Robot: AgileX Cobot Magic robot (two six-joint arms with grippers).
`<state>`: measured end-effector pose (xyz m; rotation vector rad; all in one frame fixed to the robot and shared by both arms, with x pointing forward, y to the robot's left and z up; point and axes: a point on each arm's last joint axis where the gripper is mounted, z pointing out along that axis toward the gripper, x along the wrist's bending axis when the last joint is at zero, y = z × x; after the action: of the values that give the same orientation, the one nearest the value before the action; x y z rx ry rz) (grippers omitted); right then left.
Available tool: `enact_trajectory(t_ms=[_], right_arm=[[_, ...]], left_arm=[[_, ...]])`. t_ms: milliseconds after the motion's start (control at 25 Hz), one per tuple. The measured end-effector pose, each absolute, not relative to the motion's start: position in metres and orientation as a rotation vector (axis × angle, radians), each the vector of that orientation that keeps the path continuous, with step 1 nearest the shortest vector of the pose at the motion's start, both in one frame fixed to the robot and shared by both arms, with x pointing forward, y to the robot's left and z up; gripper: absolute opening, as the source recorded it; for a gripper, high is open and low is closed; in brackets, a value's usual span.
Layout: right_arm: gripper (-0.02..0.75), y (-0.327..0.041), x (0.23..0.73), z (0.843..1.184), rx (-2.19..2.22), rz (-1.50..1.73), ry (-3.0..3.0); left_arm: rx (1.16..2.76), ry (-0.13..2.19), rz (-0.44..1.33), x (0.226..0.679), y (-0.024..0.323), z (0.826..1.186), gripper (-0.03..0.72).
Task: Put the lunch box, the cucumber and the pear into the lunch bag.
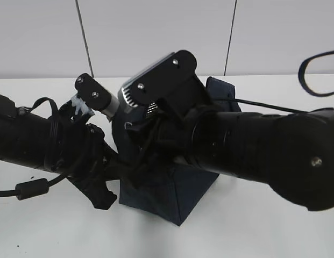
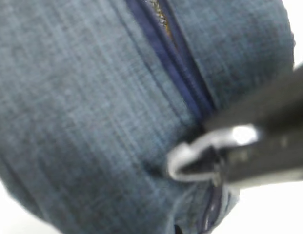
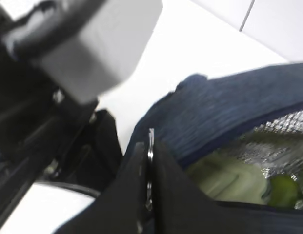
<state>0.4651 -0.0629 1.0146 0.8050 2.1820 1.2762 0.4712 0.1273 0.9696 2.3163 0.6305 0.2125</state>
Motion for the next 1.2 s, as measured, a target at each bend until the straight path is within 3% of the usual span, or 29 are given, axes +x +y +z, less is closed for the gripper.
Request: enact_trajectory(t_ms=[440,920,1200], right_arm=[[0.006,-0.067,0.48,1.039,0.859,1.273,2.091],[0.006,-0.107,0.525,1.059,1.086,1.291,2.003],[0.006,-0.127,0.56,1.053,1.175,1.239,1.962]], left_arm=[[2.317,0.626,0.202,0.47,0.127,0.97,-0.008],[2.312,0.621,0.149,0.467,0.125,0.97,-0.01],[2.309,0.633,0.096,0.46,0.127,0.97,-0.012]])
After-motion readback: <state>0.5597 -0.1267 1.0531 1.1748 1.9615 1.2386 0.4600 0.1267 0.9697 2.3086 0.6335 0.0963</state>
